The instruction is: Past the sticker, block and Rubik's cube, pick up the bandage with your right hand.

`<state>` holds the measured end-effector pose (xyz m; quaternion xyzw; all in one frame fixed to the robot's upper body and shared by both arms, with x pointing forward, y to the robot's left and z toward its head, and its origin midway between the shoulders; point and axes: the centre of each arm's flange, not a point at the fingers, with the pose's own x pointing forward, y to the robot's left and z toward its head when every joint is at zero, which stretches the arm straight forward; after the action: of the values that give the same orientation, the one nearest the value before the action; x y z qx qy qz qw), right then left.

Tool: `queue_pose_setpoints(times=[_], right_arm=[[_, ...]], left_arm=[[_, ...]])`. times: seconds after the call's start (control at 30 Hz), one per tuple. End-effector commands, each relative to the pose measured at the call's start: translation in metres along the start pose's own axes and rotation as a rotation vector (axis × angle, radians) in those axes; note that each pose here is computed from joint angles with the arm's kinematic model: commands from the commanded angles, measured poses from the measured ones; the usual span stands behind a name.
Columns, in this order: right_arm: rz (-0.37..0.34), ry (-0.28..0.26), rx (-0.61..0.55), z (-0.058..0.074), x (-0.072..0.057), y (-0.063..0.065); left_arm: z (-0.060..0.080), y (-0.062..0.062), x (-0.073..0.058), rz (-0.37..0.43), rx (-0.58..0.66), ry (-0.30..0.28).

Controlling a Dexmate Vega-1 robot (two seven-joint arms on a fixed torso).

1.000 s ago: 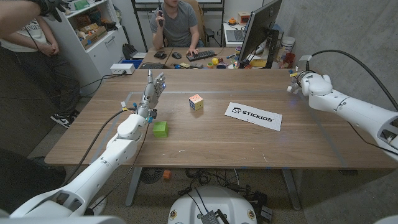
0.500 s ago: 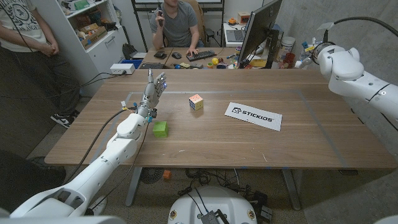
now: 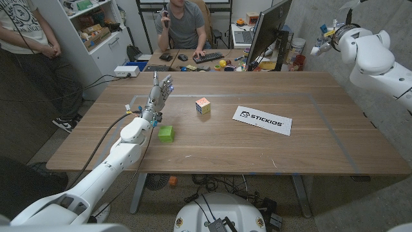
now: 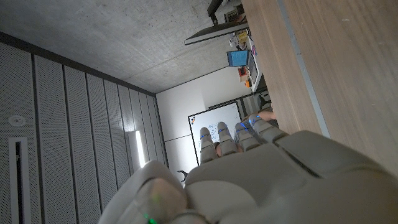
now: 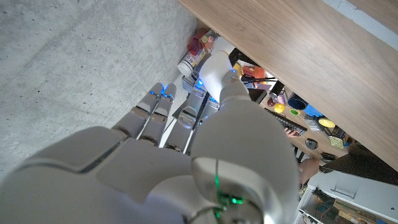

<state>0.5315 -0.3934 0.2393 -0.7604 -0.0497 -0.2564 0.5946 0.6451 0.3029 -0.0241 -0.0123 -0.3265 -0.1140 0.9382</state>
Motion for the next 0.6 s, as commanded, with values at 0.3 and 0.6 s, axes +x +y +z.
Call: queue_pose_setpoints(times=[0.3,0.6], right_arm=[[-0.006,0.006,-0.017,-0.0001,-0.0070,-0.0149],[0.001,0.004,-0.032,-0.0016,-0.0086,-0.0151]], left_arm=[[-0.0001,0.0003,-0.0014,0.001,-0.013,-0.005],[0.0000,-0.0009,-0.0039,0.012,-0.011,-0.002]])
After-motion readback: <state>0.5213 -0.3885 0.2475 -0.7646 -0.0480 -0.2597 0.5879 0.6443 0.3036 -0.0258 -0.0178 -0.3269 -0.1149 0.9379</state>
